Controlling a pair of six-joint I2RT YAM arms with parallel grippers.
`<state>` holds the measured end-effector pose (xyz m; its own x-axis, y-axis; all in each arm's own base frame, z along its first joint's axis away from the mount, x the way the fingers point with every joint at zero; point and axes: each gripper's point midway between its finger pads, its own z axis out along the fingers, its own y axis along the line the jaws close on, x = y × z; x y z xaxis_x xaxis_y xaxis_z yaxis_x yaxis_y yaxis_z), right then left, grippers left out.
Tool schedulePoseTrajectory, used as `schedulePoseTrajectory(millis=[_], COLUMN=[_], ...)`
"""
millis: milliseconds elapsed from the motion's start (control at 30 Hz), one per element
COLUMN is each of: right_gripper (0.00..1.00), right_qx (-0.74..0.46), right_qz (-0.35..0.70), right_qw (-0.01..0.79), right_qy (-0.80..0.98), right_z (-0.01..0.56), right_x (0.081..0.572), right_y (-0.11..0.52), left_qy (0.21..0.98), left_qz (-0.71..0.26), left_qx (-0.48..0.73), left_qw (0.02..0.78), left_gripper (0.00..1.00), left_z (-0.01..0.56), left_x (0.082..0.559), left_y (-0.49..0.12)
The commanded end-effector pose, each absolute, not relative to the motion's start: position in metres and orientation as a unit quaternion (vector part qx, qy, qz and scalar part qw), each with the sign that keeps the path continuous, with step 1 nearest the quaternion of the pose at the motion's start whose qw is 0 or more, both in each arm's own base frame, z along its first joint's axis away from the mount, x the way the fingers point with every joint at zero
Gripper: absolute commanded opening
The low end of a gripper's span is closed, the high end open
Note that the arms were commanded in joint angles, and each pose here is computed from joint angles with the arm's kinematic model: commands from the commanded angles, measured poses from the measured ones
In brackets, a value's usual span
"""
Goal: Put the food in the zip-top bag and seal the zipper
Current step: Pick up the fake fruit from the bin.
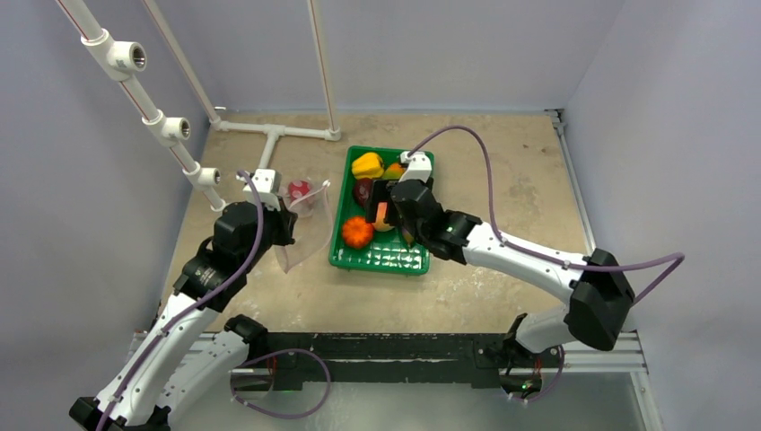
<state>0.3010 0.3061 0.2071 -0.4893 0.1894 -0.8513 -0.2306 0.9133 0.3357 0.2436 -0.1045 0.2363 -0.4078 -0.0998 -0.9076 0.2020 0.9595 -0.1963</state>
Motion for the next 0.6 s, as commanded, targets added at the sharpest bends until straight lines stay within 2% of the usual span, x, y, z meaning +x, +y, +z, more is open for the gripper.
schedulePoseTrajectory(millis=[0, 267, 567], right_gripper=[0.97, 0.96, 0.98], right_qx=[-0.026, -0.042, -0.060], right_qz=[0.169, 0.118, 0.123], right_qw=[0.499, 0.480, 0.476], right_qy=[0.849, 0.868, 0.869], right_z=[0.184, 0.142, 0.129], right_x=[0.311, 0.336, 0.355], right_y=[0.301, 0.300, 0.311], left_qy=[0.818, 0.819, 0.820], left_qz=[-0.149, -0.148, -0.147], left_qx=[0.032, 0.032, 0.032], left_qw=[0.555, 0.553, 0.553], left_gripper=[0.00, 0.00, 0.00], left_z=[0.244, 0.243, 0.242], left_x=[0.248, 0.248, 0.248], left_y=[-0.109, -0.108, -0.108])
